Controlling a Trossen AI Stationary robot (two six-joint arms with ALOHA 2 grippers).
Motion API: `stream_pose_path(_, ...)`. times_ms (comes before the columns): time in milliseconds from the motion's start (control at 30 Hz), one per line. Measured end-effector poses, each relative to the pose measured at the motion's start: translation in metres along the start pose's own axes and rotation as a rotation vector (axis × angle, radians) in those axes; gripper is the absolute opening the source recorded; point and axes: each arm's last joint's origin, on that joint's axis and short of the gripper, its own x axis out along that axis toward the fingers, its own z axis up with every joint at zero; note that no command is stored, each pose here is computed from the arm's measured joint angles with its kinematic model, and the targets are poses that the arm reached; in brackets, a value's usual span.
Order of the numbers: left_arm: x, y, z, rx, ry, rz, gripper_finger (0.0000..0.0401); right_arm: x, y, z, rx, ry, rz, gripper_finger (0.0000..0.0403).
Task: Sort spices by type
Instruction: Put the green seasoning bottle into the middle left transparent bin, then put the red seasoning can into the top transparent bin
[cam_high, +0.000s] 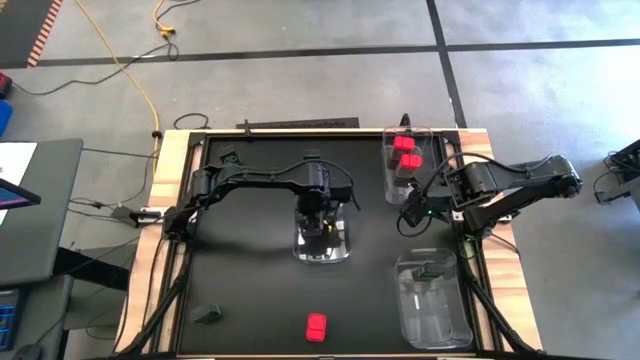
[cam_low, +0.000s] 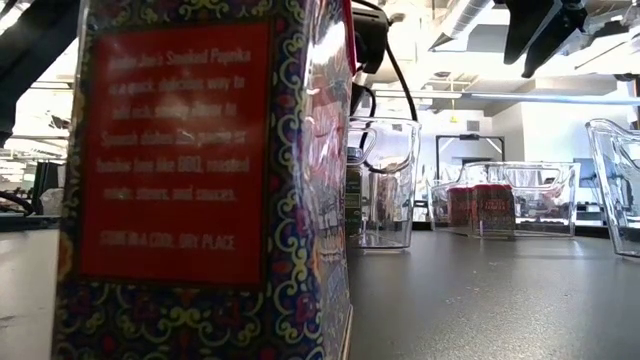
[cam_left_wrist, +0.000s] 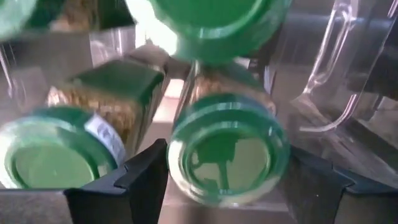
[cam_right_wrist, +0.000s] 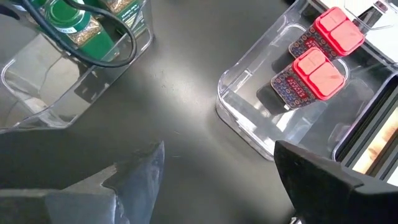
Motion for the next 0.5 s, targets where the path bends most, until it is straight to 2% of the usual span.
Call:
stream_pose_path(200, -0.004, 0.0, -0.006, -0.066, 0.032, 0.002, 0.0266, 0.0, 0.0, 0.0, -0.007, 0.0, 0.0, 0.033)
stream_pose_path(500, -0.055, -0.009, -0.012, -0.115, -0.103, -0.01, 0.0267, 0.0, 0.0, 0.0, -0.034, 0.002, 0.005, 0.033)
